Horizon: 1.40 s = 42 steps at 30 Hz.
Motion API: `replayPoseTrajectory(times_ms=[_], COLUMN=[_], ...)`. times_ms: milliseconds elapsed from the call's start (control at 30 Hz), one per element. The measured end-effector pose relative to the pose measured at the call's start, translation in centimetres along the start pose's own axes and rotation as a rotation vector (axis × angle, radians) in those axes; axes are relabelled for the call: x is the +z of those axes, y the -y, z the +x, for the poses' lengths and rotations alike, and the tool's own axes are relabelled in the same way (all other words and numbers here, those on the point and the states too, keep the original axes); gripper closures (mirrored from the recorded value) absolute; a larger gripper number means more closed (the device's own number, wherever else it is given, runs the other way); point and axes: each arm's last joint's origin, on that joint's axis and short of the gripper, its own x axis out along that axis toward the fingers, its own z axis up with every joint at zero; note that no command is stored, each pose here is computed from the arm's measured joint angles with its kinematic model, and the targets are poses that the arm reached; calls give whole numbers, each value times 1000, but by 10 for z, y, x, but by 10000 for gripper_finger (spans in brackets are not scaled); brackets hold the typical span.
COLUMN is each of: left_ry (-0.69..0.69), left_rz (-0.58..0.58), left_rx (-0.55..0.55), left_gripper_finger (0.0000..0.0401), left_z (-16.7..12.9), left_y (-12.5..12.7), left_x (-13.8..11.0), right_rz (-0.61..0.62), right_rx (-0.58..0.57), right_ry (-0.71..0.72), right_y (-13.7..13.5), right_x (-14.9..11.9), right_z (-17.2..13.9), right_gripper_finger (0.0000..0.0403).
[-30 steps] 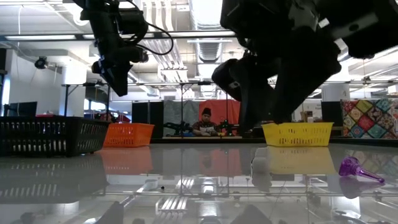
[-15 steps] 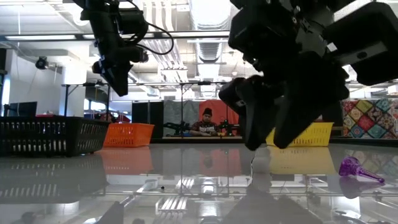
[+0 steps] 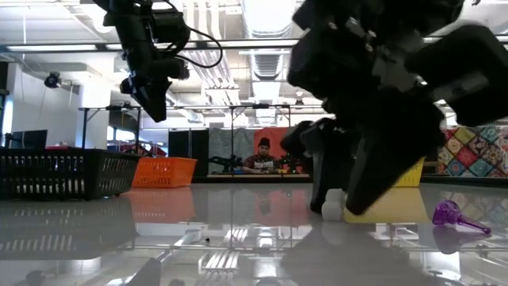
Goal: Sort Halloween decoration
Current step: Put the white skeleton toy into the black bin
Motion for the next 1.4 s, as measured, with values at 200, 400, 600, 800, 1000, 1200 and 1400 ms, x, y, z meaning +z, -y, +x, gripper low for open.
replayPoseTrajectory(times_ms=[200,400,600,800,1000,1200,1400], left_ry=[0,6,-9,-40,-44,-22,-5], left_rz=[11,11,12,17,43,64,72], left_rx=[0,-1,2,7,7,3,1], left_gripper_finger=[280,280,280,280,280,280,280], left_z=[0,0,3,3,3,3,3], left_y=[0,0,0,-1,-1,0,0], left_x=[0,1,-2,-5,-6,-3,-2], right_rz=[7,42,143,199,224,275,276], right_rx=[41,42,39,-2,-68,-139,-150], right_ry=[7,-42,-54,-46,79,220,301], right_y=[1,1,6,24,61,102,122], right_x=[7,7,7,13,45,80,112], right_z=[3,2,-1,-15,-40,-66,-62], right_gripper_finger=[258,333,385,388,388,389,390])
